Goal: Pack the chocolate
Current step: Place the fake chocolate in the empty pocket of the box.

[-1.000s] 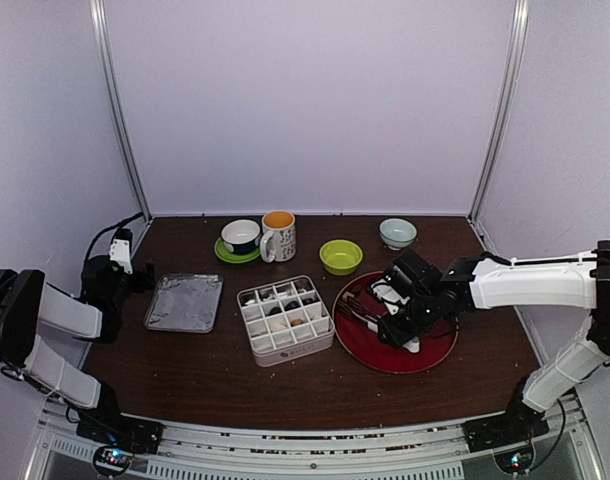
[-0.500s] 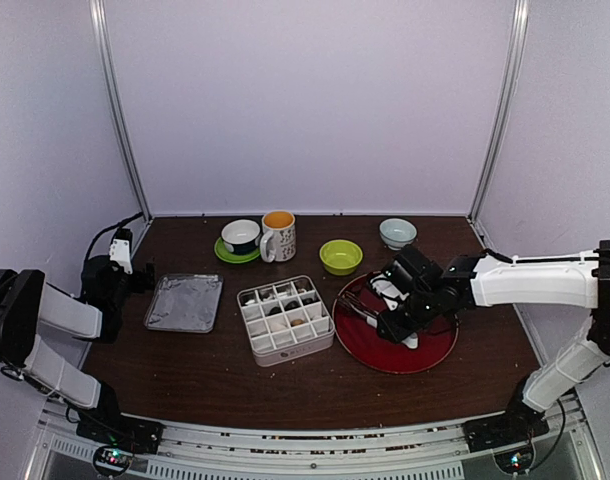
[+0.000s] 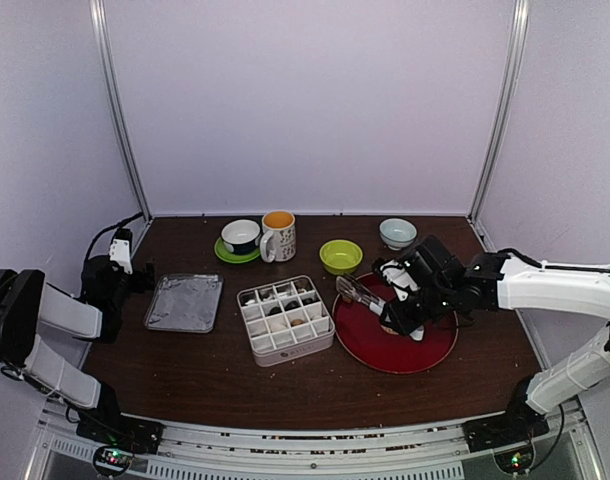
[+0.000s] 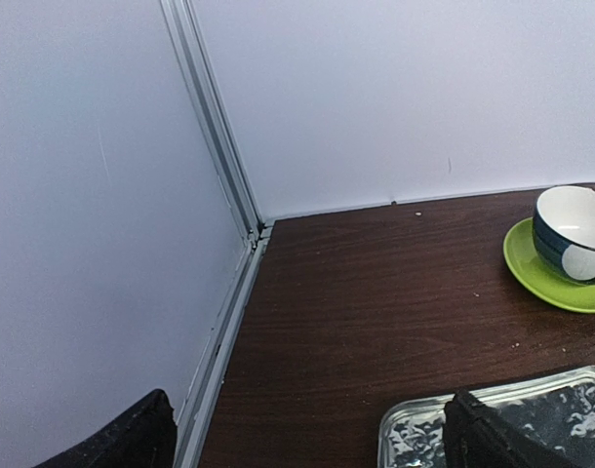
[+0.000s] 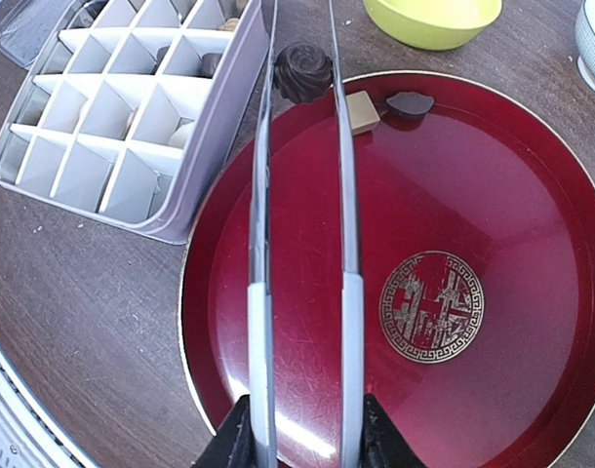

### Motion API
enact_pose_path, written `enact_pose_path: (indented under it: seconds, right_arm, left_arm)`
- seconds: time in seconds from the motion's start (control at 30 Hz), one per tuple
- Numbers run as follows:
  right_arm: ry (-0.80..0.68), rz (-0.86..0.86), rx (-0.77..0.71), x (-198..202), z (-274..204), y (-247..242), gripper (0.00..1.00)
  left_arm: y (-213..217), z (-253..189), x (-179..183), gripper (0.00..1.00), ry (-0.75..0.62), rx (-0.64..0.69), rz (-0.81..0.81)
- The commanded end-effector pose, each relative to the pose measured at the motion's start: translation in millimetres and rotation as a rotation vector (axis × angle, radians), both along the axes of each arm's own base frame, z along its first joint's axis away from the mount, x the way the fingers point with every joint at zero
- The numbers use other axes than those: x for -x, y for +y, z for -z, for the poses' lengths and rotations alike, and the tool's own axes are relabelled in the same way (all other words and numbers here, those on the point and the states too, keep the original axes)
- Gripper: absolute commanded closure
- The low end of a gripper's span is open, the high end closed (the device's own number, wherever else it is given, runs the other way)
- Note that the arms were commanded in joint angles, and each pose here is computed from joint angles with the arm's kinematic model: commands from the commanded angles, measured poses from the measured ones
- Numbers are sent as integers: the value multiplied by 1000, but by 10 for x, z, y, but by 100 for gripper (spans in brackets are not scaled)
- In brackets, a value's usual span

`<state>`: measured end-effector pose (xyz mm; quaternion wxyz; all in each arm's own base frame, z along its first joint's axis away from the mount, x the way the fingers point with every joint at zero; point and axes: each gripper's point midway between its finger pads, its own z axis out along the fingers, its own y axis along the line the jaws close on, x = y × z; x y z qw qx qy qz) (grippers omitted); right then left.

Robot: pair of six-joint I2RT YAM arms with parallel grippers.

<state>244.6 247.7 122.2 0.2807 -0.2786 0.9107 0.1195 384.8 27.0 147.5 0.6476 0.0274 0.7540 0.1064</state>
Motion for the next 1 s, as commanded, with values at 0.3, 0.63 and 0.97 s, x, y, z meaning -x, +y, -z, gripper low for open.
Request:
enact_pose_path:
  seconds: [0.3, 0.63, 0.97]
  right_arm:
    - [-64, 5, -20, -50, -152, -34, 74]
    - [-62, -17, -53, -13, -211, 4, 74]
    - [-48, -24, -70, 82, -186, -40, 74]
  left_arm:
    - [16, -169, -62, 2, -58, 7, -1]
    - [12, -166, -63, 2, -57, 7, 1]
    - [14, -169, -62, 2, -58, 7, 1]
